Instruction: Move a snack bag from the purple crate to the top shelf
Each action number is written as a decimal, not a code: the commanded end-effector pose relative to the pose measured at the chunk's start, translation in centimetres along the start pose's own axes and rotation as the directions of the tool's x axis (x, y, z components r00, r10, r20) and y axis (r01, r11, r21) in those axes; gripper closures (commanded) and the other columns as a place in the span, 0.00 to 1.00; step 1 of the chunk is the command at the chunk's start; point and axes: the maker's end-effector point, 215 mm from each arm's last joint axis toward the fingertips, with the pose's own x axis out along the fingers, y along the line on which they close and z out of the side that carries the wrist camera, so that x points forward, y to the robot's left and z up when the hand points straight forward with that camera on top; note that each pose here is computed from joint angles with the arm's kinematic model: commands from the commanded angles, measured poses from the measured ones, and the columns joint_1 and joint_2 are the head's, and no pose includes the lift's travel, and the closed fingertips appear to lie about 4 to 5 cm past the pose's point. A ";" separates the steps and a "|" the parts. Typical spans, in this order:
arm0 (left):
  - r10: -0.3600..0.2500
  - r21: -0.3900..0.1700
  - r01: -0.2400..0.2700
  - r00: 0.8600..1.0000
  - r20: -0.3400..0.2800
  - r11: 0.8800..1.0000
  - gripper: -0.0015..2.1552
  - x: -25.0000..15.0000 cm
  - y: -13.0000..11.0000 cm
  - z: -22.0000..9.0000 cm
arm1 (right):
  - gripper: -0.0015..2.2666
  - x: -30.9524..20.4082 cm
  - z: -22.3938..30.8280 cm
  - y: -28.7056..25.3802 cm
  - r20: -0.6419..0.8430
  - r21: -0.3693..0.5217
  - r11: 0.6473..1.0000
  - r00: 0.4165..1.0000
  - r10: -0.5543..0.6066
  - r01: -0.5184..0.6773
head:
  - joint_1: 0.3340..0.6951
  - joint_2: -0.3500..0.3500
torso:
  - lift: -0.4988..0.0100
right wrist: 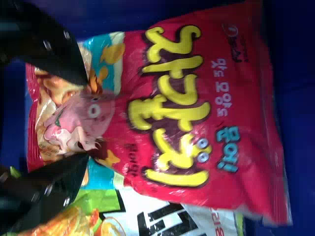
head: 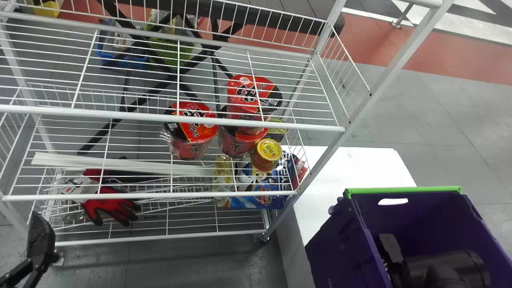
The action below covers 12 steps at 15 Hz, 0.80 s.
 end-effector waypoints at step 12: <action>-0.002 0.001 0.003 1.000 -0.014 1.000 0.06 0.4 -0.3 -0.5 | 0.74 -4.0 -0.7 -1.3 0.029 0.109 0.994 1.000 0.001 -0.004 | 1.00 0.00 | 0.13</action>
